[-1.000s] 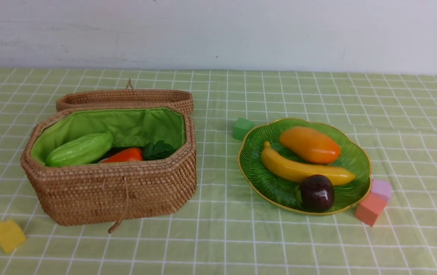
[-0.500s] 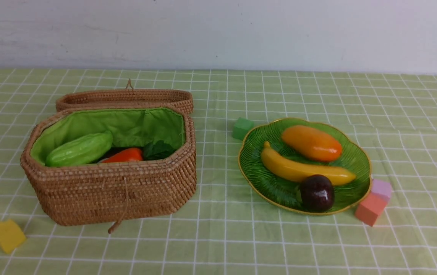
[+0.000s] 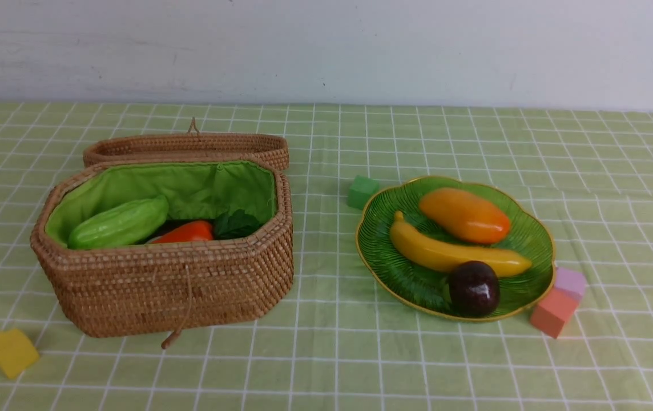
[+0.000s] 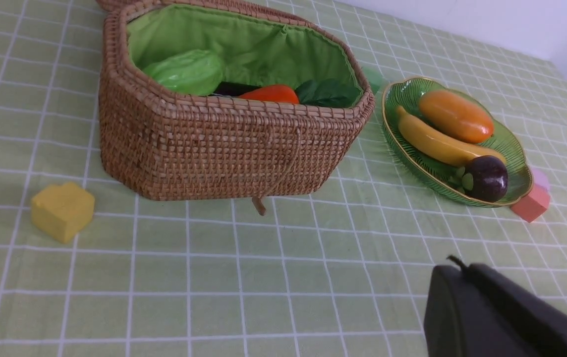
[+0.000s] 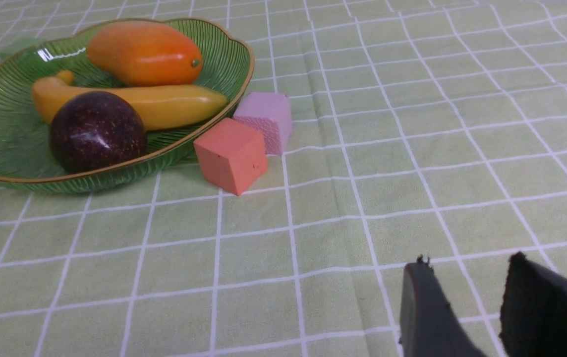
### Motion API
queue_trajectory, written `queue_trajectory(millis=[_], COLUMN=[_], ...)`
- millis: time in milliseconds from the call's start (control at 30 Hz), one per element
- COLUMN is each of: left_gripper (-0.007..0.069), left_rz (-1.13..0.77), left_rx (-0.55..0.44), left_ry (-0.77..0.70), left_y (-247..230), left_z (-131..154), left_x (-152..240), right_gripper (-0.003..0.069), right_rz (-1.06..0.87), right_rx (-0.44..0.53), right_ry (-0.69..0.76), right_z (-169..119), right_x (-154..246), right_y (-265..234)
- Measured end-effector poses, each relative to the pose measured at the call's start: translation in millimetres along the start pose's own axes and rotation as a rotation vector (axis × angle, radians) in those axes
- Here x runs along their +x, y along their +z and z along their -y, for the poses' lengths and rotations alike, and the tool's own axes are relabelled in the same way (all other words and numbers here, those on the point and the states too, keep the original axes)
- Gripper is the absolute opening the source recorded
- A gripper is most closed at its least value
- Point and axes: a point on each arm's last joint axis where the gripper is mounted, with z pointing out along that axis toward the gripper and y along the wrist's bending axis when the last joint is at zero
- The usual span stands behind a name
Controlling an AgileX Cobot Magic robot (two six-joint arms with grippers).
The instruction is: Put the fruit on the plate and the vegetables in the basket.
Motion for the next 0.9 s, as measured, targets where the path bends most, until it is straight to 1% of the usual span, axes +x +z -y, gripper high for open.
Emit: queue_trajectory(millis=[200,267,367,400,500,667,900], left_gripper=[-0.0008,-0.0006,-0.0006,-0.0006,-0.0003,-0.0002,0.0006], left_rz=[0.052,0.06,0.043,0.04,0.014,0.031,0.034], left_rx=[0.011,-0.025,-0.142,-0.143,-0.205,-0.228,-0.228], left_ry=[0.008,0.015,0.019,0.018,-0.004,-0.014,-0.015], left_y=[-8.1,-5.3,9.9,11.0,19.0,19.0,19.0], left_z=[-8.0,-13.6,-27.5,-28.2,-33.3,-33.1,-32.9], left_x=[19.3,28.1,47.3,48.6,58.5,58.6,58.4], right_gripper=[0.024,0.024,0.024,0.024,0.024,0.024,0.024], right_rz=[0.0,0.0,0.0,0.001,0.001,0.001,0.001], right_rx=[0.0,0.0,0.0,0.0,0.0,0.0,0.0], right_ry=[0.0,0.0,0.0,0.0,0.0,0.0,0.0], right_z=[0.0,0.0,0.0,0.0,0.0,0.0,0.0], right_x=[0.0,0.0,0.0,-0.1,-0.1,-0.1,-0.1], right_y=[0.0,0.0,0.0,0.0,0.0,0.0,0.0])
